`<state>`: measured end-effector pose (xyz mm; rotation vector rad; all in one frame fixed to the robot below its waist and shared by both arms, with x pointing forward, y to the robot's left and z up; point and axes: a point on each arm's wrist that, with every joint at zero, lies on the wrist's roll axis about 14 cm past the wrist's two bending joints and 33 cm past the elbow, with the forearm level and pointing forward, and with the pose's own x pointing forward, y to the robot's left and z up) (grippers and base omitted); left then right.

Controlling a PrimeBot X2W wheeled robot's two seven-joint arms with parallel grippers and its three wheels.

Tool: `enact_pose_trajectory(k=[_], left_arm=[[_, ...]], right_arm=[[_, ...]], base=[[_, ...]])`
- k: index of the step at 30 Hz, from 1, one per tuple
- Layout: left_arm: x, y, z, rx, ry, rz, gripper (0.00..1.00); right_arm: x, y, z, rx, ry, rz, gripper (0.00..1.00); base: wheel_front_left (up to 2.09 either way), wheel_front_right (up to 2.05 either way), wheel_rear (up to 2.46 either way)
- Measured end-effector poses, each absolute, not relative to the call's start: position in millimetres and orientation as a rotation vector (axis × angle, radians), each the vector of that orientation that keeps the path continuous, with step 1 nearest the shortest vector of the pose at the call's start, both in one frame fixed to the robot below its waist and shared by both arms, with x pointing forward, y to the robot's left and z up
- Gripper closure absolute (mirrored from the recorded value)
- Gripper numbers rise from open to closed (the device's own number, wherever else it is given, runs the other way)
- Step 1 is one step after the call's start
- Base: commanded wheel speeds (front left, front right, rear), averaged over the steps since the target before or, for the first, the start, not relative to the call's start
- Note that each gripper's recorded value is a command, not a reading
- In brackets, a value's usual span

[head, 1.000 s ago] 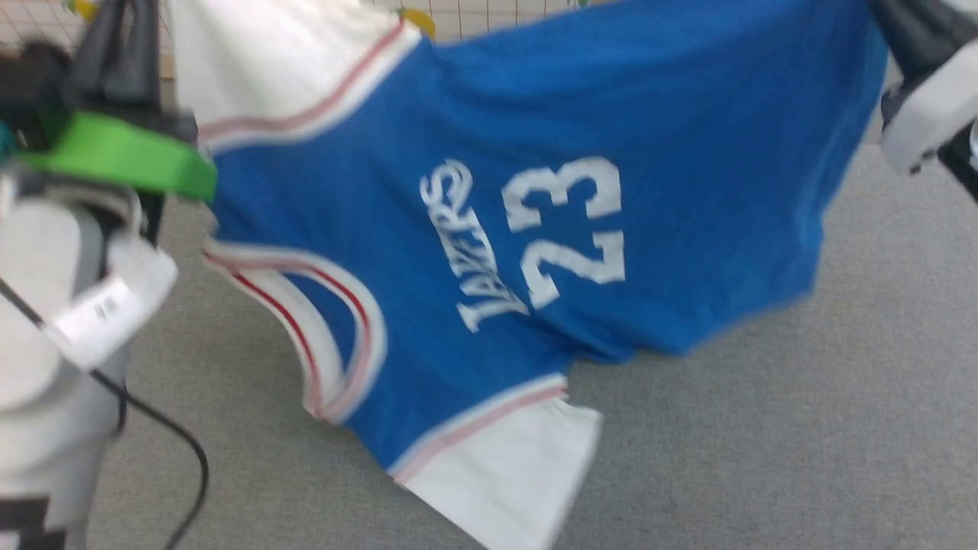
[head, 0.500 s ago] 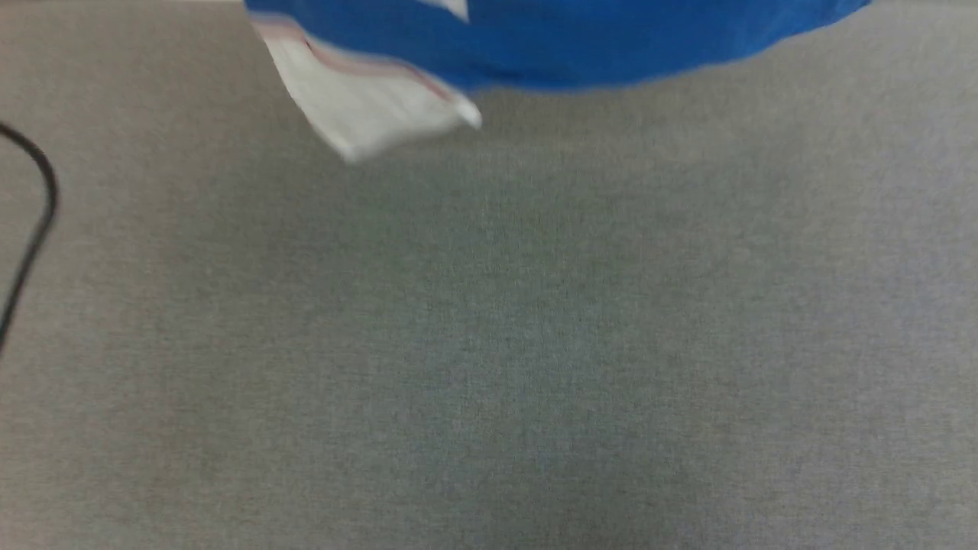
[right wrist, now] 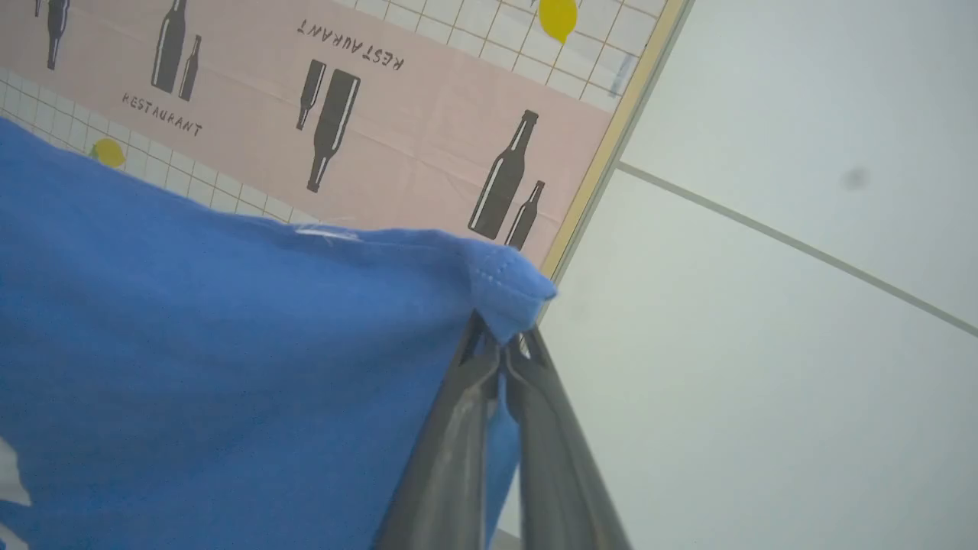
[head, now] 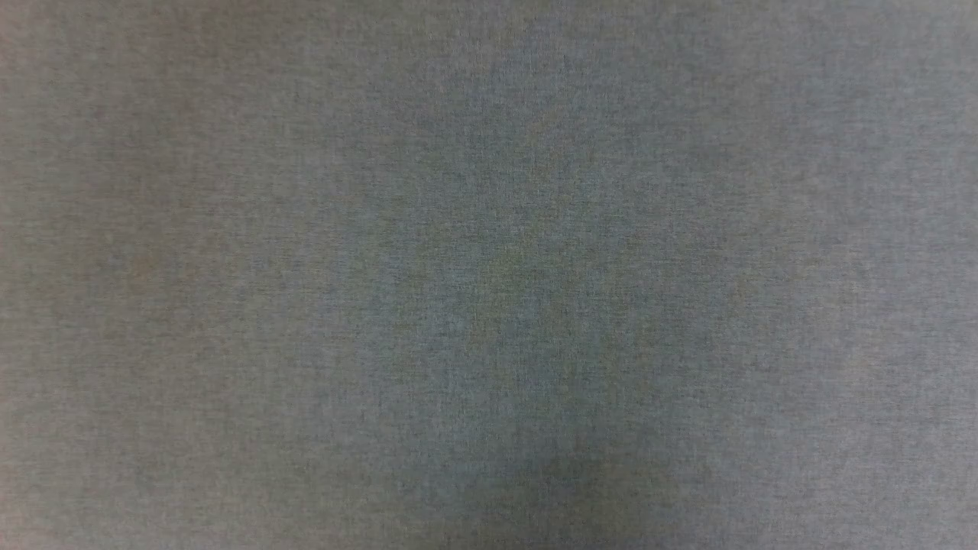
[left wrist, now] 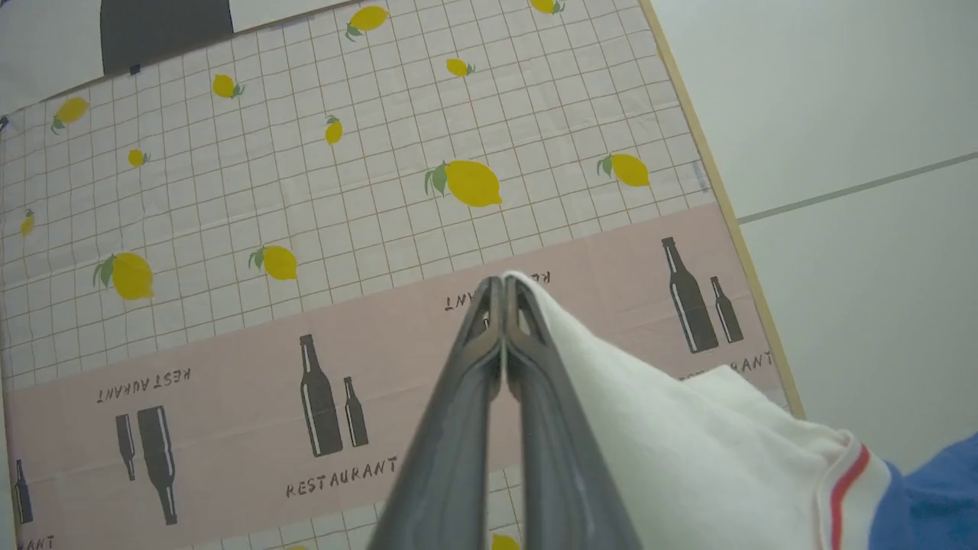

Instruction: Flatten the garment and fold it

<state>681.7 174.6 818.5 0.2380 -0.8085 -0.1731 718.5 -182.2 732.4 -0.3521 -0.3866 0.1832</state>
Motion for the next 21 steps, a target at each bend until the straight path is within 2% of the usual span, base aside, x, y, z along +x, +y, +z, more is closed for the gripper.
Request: enact_pose_trajectory(k=[5, 10, 15, 21], left_arm=[[708.3, 180.2, 757.8, 0.217, -0.689, -0.172, 1.0], [706.9, 187.7, 706.4, 0.198, -0.574, -0.175, 1.0], [682.1, 194.5, 669.2, 0.159, -0.51, -0.183, 1.0], [626.9, 215.1, 623.5, 0.112, -0.419, -0.143, 1.0]], right_arm=[[735.6, -176.9, 670.6, -0.334, -0.28, 0.217, 1.0], [726.3, -169.7, 608.2, -0.294, -0.16, 0.262, 1.0], [703.6, -168.2, 569.2, -0.279, -0.078, 0.294, 1.0], [655.4, -158.7, 524.3, -0.249, 0.032, 0.362, 1.0]], base=[[0.0, 0.0, 0.0], [0.0, 0.0, 0.0], [0.0, 0.0, 0.0], [0.0, 0.0, 0.0]])
